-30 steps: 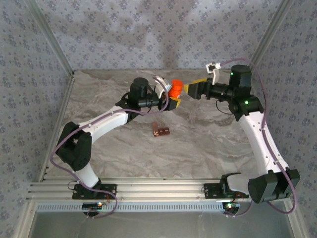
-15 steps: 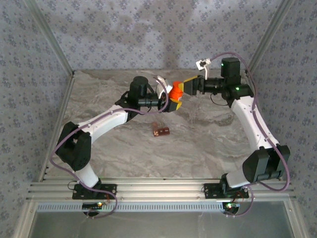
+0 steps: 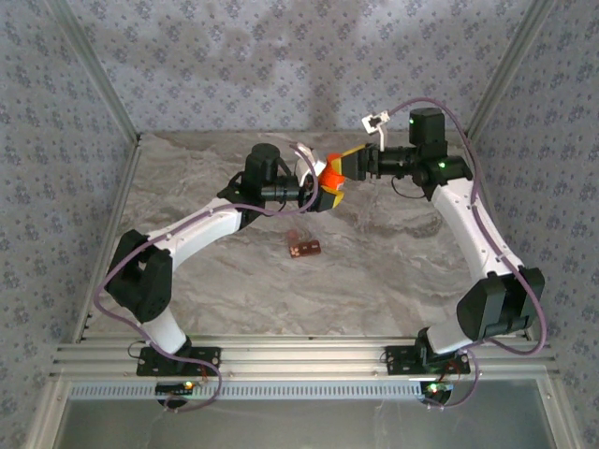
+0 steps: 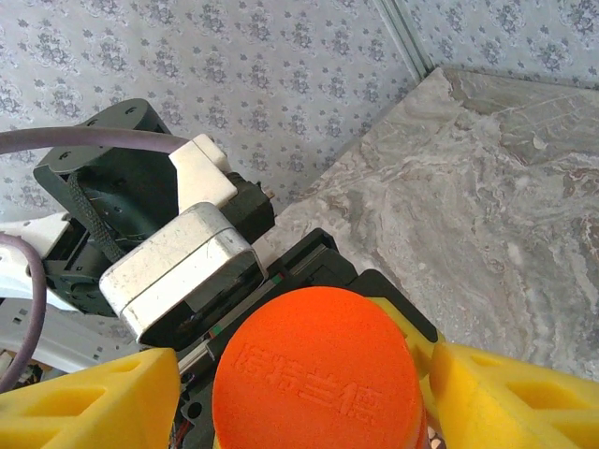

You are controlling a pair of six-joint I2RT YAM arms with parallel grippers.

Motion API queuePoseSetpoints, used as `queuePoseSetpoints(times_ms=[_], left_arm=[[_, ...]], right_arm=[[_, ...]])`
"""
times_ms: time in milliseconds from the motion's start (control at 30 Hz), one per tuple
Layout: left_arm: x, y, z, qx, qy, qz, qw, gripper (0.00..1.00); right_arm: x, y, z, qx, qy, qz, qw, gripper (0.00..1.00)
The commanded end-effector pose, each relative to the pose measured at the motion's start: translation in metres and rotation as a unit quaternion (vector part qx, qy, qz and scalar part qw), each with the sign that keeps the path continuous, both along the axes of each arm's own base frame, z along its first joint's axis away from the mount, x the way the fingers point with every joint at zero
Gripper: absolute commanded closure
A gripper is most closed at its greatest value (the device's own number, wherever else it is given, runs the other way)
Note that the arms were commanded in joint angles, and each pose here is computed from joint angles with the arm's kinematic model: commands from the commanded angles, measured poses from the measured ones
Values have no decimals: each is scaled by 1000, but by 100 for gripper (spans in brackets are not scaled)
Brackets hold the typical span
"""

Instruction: Sort the pills into containers

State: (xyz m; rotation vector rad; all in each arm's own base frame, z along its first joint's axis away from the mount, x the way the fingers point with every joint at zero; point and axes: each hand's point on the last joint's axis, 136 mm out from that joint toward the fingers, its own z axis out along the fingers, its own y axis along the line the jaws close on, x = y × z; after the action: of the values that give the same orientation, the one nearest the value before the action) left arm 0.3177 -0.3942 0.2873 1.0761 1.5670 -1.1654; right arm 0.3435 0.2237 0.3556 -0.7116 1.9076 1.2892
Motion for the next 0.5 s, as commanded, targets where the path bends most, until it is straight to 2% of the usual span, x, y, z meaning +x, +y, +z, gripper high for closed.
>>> queuePoseSetpoints(times_ms=[0,167,333,467], left_arm=[[-3,1,32,-26,-26,-9,999,100],[-3,1,33,-27,-27,-9,999,100],[-2,1,32,-27,-27,-7,999,100],[2,2,32,-25,-28,6,999,100]], right_arm=[[-2,2,8,-5,-13,4,1000,31],[-4,4,4,-10,-10,5,1000,37],[-2,4,1,-18,-7,-5,1000,47],[-1,7,-4,-31,-8,-25,999,50]])
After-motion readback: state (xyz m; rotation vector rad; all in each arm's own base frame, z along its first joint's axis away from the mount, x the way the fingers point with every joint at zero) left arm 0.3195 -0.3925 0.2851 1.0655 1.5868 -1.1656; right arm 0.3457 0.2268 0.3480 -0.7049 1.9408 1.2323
